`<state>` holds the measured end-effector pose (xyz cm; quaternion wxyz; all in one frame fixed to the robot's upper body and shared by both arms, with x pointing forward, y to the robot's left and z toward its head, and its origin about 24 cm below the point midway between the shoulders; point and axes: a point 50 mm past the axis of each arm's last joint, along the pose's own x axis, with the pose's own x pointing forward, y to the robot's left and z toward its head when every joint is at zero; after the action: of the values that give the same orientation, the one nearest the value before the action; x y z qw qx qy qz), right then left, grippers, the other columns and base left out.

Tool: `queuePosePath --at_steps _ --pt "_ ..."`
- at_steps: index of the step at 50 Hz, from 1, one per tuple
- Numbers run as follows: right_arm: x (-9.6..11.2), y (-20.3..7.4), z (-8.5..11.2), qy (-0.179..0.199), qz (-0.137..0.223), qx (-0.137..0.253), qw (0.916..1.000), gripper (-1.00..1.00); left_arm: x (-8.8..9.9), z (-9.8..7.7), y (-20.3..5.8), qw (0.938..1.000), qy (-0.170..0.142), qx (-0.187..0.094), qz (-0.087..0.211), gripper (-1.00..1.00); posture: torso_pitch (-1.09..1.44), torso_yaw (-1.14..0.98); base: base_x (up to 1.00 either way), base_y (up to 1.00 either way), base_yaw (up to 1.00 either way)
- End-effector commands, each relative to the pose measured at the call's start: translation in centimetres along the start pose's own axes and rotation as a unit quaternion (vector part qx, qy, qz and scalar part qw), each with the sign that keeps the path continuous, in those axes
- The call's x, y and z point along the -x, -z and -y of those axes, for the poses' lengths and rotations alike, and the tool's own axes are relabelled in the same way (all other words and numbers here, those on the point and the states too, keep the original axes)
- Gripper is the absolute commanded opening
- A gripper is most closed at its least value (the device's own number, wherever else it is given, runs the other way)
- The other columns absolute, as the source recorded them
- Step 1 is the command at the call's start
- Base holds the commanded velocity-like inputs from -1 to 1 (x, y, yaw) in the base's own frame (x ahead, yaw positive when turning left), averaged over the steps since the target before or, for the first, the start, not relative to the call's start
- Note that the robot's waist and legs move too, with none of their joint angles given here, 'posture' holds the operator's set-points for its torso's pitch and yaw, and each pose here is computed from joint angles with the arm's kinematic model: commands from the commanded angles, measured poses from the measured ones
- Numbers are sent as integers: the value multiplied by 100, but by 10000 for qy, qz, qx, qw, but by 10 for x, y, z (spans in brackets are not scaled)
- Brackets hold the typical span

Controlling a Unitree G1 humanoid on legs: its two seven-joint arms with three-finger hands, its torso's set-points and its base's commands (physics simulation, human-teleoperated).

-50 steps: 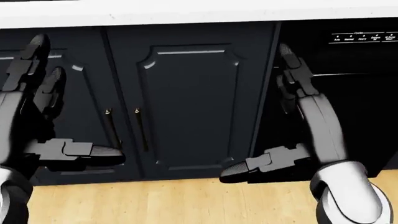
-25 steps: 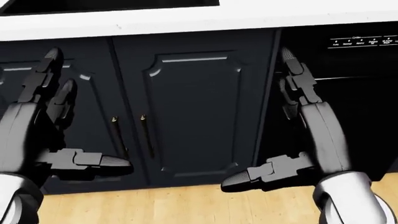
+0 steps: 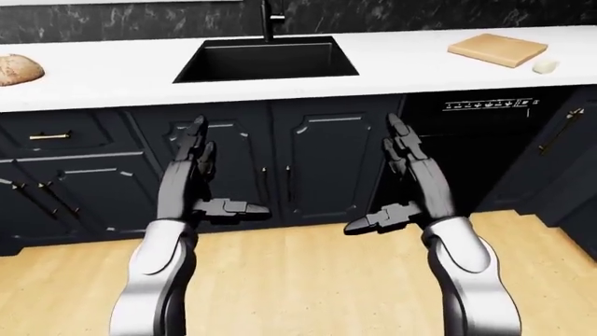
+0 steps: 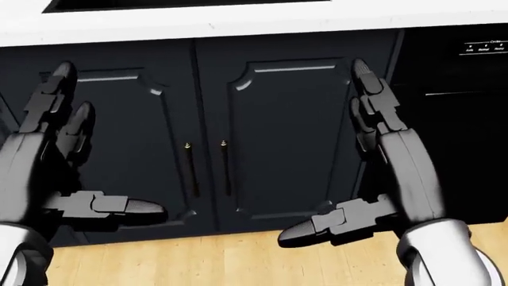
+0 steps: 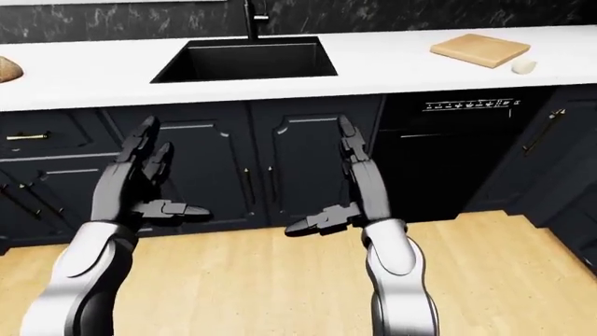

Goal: Place the bread and cheese on the cutting board.

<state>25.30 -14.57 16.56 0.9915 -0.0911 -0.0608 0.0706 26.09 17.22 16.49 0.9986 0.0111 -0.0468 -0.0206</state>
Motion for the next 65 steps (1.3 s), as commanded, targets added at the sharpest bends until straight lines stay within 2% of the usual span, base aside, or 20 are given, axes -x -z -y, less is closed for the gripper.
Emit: queuePosePath --at_steps 1,17,25,35,39,65 --pt "0 -12 0 28 333 52 9994 100 1 0 -15 9992 2 -75 389 100 0 0 1 45 0" --pt "-3 -32 0 -39 521 126 9986 100 1 -1 -38 9981 34 -139 601 100 0 0 0 46 0" --pt "-11 -54 2 -66 752 235 9969 100 -2 2 -60 9962 95 -210 838 100 0 0 0 47 0" --pt "-15 -68 5 -54 901 295 9955 100 -5 5 -67 9953 192 -300 904 100 0 0 0 46 0" --pt "-17 -83 6 -30 1045 288 9941 100 -6 5 -72 9949 211 -311 933 100 0 0 0 46 0" --pt "-15 -82 1 -98 1067 239 9940 100 -7 4 -69 9952 192 -317 911 100 0 0 0 43 0"
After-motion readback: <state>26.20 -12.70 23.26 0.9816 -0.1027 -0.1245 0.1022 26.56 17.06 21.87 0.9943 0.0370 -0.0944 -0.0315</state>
